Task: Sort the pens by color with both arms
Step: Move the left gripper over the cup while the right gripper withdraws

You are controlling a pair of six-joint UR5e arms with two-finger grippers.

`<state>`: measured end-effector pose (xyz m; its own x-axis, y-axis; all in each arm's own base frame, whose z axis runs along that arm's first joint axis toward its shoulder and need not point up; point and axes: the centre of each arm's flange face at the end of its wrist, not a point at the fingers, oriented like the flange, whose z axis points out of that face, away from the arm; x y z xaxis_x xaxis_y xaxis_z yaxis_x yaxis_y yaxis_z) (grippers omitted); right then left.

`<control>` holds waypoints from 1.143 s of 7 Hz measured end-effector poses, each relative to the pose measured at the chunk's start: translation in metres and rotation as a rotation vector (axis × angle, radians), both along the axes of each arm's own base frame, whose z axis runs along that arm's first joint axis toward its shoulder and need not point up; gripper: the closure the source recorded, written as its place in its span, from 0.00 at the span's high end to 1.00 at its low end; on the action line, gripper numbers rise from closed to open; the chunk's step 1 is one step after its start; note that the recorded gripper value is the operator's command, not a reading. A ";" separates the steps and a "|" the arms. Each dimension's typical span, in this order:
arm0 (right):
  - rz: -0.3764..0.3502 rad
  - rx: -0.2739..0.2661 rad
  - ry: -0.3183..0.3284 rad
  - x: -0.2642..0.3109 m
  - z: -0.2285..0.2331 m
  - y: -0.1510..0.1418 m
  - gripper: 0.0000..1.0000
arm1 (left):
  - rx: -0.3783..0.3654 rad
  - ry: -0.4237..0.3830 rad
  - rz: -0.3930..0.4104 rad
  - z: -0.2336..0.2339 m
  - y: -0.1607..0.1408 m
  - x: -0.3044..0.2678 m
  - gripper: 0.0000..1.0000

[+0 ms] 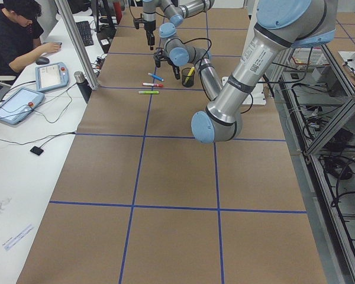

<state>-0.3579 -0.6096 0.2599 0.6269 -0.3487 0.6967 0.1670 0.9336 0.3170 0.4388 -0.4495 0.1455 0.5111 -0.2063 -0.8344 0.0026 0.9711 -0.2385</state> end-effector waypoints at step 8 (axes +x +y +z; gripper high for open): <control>-0.013 0.010 0.024 0.101 0.068 0.009 0.99 | -0.215 -0.158 -0.008 -0.078 0.019 0.123 0.53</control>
<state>-0.2565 -0.6001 0.3280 0.6387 -0.3633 0.6783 0.1862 0.9283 0.3218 0.5617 -0.4308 0.0671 0.6290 -0.3752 -0.6808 0.0641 0.8979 -0.4356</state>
